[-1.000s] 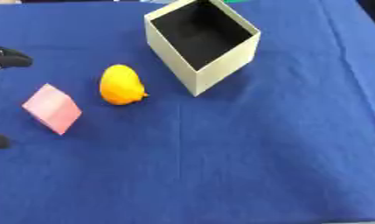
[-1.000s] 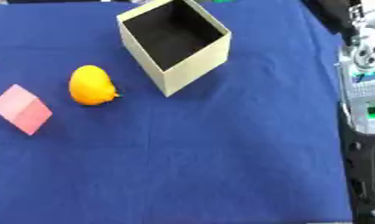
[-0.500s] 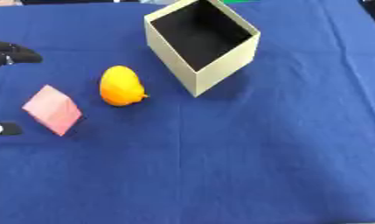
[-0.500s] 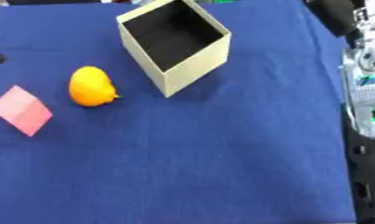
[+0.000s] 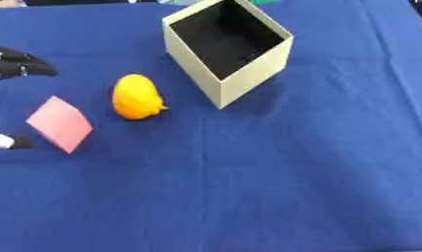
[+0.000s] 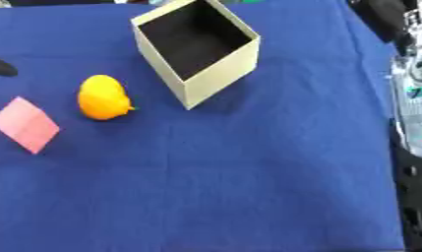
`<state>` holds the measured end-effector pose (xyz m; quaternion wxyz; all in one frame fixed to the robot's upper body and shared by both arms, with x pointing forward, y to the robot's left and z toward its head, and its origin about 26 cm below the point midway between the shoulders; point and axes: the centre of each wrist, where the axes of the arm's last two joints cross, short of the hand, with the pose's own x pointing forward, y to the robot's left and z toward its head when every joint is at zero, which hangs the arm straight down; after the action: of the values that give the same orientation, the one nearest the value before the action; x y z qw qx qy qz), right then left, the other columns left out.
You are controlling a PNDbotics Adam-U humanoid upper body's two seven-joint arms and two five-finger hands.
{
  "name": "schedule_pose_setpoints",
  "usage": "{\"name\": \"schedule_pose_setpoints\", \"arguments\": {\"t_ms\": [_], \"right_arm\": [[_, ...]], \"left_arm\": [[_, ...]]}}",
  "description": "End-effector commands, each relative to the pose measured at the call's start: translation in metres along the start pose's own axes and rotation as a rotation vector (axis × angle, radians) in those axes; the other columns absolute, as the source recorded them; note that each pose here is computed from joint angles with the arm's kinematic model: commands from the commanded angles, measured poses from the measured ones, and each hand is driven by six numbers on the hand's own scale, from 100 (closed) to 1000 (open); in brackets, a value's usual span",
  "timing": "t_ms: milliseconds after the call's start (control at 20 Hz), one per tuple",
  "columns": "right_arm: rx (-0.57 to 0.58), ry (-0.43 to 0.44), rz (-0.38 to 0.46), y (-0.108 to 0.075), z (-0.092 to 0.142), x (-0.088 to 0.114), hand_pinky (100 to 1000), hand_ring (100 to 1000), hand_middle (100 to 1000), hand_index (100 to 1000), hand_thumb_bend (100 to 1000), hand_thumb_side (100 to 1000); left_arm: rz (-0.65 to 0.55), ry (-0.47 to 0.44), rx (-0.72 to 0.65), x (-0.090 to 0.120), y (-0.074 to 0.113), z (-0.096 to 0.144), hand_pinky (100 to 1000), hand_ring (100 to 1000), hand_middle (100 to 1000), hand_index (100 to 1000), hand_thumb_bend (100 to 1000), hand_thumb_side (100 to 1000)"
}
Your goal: Pick up objects on the table and place them in the box.
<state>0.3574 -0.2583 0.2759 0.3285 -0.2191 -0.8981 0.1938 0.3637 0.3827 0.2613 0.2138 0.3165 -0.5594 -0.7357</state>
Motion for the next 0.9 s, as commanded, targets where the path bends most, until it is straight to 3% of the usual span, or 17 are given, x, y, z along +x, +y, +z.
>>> {"name": "schedule_pose_setpoints", "arguments": {"t_ms": [50, 550, 900], "right_arm": [[-0.006, -0.024, 0.009, -0.005, -0.004, 0.005, 895, 980, 648, 897, 100, 672], [-0.009, -0.024, 0.005, -0.006, -0.004, 0.006, 896, 981, 647, 898, 100, 673], [-0.013, -0.022, 0.004, -0.006, -0.004, 0.006, 896, 982, 646, 899, 100, 674]], "left_arm": [[-0.111, -0.117, -0.203, -0.008, 0.007, 0.005, 859, 869, 872, 978, 565, 583], [-0.080, -0.126, -0.254, -0.014, -0.004, -0.004, 857, 862, 865, 960, 515, 567], [-0.081, -0.157, -0.310, -0.015, -0.010, -0.008, 852, 842, 835, 926, 425, 559]]}}
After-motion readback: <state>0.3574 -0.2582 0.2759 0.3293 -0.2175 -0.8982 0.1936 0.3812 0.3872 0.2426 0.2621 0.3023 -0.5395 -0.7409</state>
